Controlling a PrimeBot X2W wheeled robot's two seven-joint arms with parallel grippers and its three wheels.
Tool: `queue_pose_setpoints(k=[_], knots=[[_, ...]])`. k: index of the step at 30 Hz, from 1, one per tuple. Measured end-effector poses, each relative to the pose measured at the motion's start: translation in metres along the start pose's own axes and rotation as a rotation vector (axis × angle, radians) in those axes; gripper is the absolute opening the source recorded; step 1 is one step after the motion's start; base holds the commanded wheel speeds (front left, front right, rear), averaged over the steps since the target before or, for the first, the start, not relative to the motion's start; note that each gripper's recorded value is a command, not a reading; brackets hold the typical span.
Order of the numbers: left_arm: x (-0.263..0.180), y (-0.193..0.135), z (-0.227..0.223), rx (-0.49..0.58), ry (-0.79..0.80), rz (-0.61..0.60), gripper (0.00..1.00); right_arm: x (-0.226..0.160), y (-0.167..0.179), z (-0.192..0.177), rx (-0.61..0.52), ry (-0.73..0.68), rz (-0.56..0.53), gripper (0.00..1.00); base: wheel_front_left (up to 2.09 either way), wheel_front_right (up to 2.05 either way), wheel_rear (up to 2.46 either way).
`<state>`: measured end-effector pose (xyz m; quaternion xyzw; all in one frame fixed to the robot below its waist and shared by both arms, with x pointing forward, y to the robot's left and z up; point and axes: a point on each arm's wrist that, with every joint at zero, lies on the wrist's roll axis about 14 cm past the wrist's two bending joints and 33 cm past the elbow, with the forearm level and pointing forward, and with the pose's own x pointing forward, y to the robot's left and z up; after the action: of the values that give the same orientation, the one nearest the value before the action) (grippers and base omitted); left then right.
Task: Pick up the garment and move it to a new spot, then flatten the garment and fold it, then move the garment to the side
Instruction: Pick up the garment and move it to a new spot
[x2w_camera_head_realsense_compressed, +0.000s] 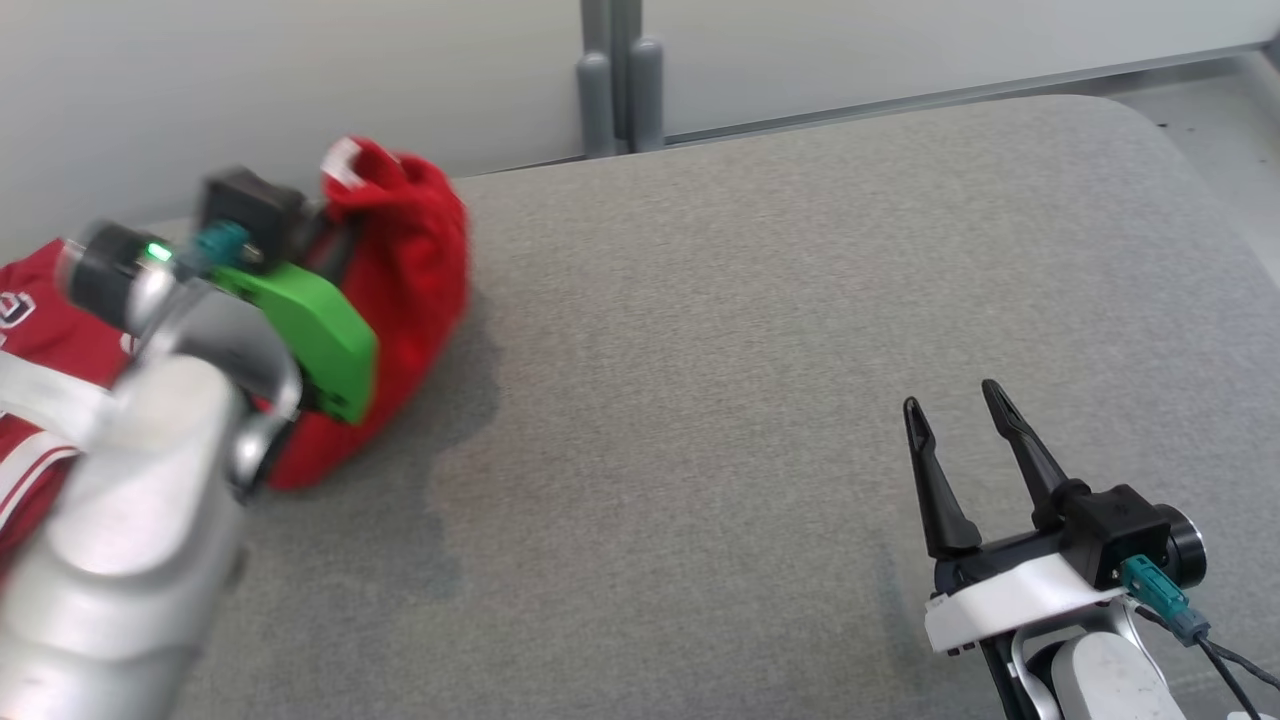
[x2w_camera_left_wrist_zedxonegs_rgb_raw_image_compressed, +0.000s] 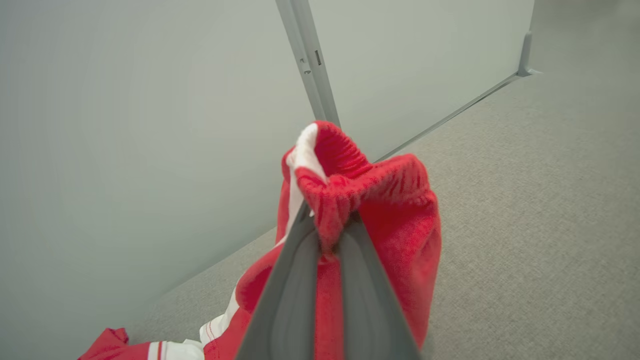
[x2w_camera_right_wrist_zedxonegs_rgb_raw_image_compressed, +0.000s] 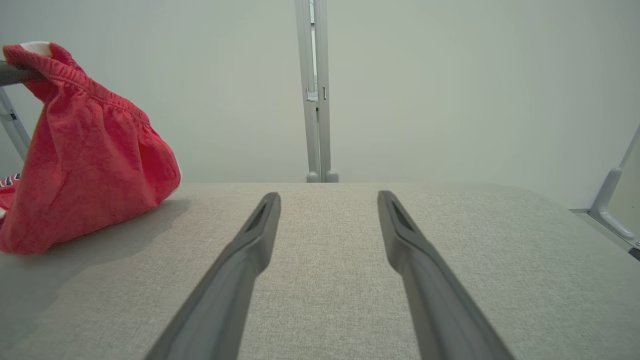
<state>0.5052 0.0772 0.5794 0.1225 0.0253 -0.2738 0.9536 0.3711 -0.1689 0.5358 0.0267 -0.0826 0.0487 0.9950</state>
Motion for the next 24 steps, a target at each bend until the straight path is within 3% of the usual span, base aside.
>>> queue_pose_setpoints(k=[6, 10, 24], knots=[[0.013, -0.109, -0.039, -0.174, 0.054, -0.196, 0.0, -0.015, -0.017, 0.004, -0.018, -0.003, -0.057, 1.0, 0.0, 0.0, 0.0], [0.015, -0.155, -0.055, -0.231, 0.086, -0.272, 0.0, -0.021, -0.024, 0.005, -0.027, -0.001, -0.08, 1.0, 0.0, 0.0, 0.0], [0.03, -0.207, -0.06, -0.317, 0.086, -0.318, 0.0, -0.027, -0.033, 0.007, -0.044, 0.003, -0.111, 1.0, 0.0, 0.0, 0.0]])
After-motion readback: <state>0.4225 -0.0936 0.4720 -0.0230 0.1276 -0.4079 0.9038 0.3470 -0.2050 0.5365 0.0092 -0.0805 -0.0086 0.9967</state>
